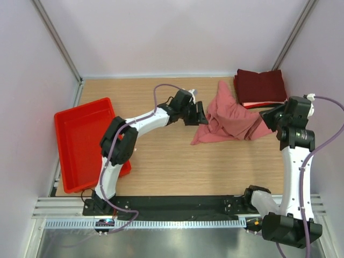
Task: Fold and stack the t-shirts
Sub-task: Flatten the tshirt out
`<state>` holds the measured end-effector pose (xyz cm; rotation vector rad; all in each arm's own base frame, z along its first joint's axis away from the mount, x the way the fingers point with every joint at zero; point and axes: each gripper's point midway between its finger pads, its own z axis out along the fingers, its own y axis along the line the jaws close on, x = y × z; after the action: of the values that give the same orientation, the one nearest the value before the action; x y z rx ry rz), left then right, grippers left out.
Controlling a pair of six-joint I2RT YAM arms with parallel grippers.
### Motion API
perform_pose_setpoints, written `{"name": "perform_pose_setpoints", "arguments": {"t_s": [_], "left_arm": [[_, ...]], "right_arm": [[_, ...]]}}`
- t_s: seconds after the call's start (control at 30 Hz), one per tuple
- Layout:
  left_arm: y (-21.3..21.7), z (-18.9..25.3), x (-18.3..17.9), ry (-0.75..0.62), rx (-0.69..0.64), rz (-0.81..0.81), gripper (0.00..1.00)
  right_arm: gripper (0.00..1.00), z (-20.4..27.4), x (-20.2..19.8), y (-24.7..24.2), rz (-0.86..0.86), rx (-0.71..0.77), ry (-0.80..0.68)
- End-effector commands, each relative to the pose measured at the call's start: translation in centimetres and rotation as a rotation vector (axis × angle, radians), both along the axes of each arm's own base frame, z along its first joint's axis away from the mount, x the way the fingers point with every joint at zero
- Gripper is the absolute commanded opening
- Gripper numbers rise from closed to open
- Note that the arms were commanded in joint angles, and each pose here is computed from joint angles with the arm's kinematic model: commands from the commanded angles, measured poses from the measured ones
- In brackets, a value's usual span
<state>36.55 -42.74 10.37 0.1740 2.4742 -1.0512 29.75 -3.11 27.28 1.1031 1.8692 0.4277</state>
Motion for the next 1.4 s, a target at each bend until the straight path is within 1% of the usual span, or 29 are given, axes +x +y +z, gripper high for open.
{"name": "perform_pose_setpoints", "arguments": {"t_s": [0.0, 0.07, 0.13, 0.17, 0.2, 0.23, 0.37, 0.4, 0.47, 0.5, 0.53, 0.57, 0.63, 0.67, 0.7, 0.77, 0.8, 0.83, 0.87, 0.9, 0.93, 0.97, 1.0, 1.1, 1.17, 1.2, 1.23, 1.33, 1.37], "left_arm": [[-3.0, 2.7, 1.9, -0.107, -0.106, -0.076, 0.58], [-3.7, 2.0, 2.2, -0.103, -0.1, -0.074, 0.59], [-4.4, 1.2, 3.4, -0.102, -0.096, -0.046, 0.6], [-4.3, 0.3, 3.7, -0.088, -0.07, -0.031, 0.6], [-4.6, 1.0, 4.6, -0.106, -0.066, -0.009, 0.6], [-4.6, -0.9, 4.8, -0.08, -0.041, -0.007, 0.6], [-5.1, -3.1, 4.9, -0.025, -0.032, 0.012, 0.6], [-5.1, -3.2, 4.9, -0.019, -0.034, 0.015, 0.59], [-5.5, -3.7, 4.5, -0.004, -0.039, 0.005, 0.55], [-5.6, -3.8, 4.3, 0.0, -0.042, 0.002, 0.5], [-5.7, -3.8, 4.2, 0.007, -0.047, -0.002, 0.43], [-5.8, -3.9, 4.0, 0.011, -0.059, -0.004, 0.18], [-5.3, -4.2, 3.8, 0.046, -0.059, 0.028, 0.0], [-4.6, -4.0, 3.4, 0.065, -0.05, 0.043, 0.0], [-3.7, -3.6, 3.5, 0.092, -0.051, 0.079, 0.0], [-0.9, -3.6, 2.2, 0.138, 0.019, 0.129, 0.0], [1.7, -2.6, 1.6, 0.109, 0.082, 0.196, 0.0], [4.5, -2.9, 0.1, 0.117, 0.183, 0.226, 0.0], [6.4, -2.6, -0.6, 0.103, 0.236, 0.255, 0.0], [9.9, -1.4, -1.6, 0.052, 0.302, 0.326, 0.0], [12.0, -1.3, -2.9, 0.05, 0.363, 0.336, 0.0], [13.5, -0.9, -3.7, 0.035, 0.386, 0.357, 0.0], [15.7, -0.4, -5.8, 0.025, 0.394, 0.371, 0.0], [17.4, -0.3, -8.1, 0.034, 0.37, 0.378, 0.0], [18.9, 0.0, -9.7, 0.044, 0.383, 0.393, 0.27], [19.4, 0.2, -9.8, 0.036, 0.39, 0.407, 0.38], [20.3, 1.1, -9.6, 0.005, 0.401, 0.436, 0.46], [21.1, 2.8, -8.3, -0.058, 0.412, 0.459, 0.55], [20.6, 3.7, -7.5, -0.063, 0.392, 0.448, 0.56]], "right_arm": [[0.01, 0.9, -1.4, -0.9, -0.021, -0.091, -0.028], [0.01, 0.7, -2.0, -0.7, -0.016, -0.096, -0.035], [0.01, 0.2, -2.6, -0.6, -0.015, -0.096, -0.033], [0.01, 0.0, -2.8, -0.5, -0.013, -0.098, -0.033], [0.01, -0.5, -2.9, -0.5, -0.009, -0.096, -0.021], [0.01, -0.6, -3.1, -0.3, -0.005, -0.097, -0.021], [0.01, -0.7, -3.5, -0.2, 0.004, -0.105, -0.017], [0.01, -0.6, -3.5, -0.2, 0.002, -0.106, -0.019], [0.01, -0.5, -3.6, -0.3, 0.0, -0.109, -0.02], [0.01, -0.5, -3.7, -0.3, 0.002, -0.112, -0.02], [0.01, -0.8, -3.7, -0.3, 0.003, -0.111, -0.012], [0.01, -0.8, -3.8, -0.2, 0.007, -0.113, -0.012], [0.01, -1.6, -3.9, -0.3, 0.008, -0.114, 0.007], [0.01, -1.8, -4.1, -0.4, 0.008, -0.128, 0.015], [0.01, -2.3, -4.3, -0.5, 0.006, -0.133, 0.034], [0.01, -2.6, -4.3, -0.8, 0.006, -0.153, 0.049], [0.01, -3.1, -4.5, -1.3, -0.013, -0.162, 0.075], [0.01, -3.2, -4.6, -1.3, -0.01, -0.167, 0.083], [0.01, -3.6, -4.7, -1.3, -0.004, -0.173, 0.099], [0.01, -3.8, -4.7, -1.4, -0.006, -0.175, 0.109], [0.01, -4.3, -4.7, -1.5, -0.003, -0.179, 0.131], [0.01, -4.5, -4.7, -1.6, 0.001, -0.184, 0.14], [0.01, -5.0, -4.7, -1.6, 0.011, -0.188, 0.158], [0.01, -6.7, -4.7, -1.7, 0.025, -0.19, 0.201], [0.01, -7.5, -4.7, -1.7, 0.029, -0.19, 0.225], [0.01, -7.8, -4.8, -1.8, 0.03, -0.192, 0.235], [0.01, -8.0, -4.8, -1.8, 0.034, -0.193, 0.241], [0.01, -8.2, -4.8, -1.7, 0.039, -0.195, 0.245], [0.01, -8.2, -4.9, -1.7, 0.039, -0.193, 0.243]]}}
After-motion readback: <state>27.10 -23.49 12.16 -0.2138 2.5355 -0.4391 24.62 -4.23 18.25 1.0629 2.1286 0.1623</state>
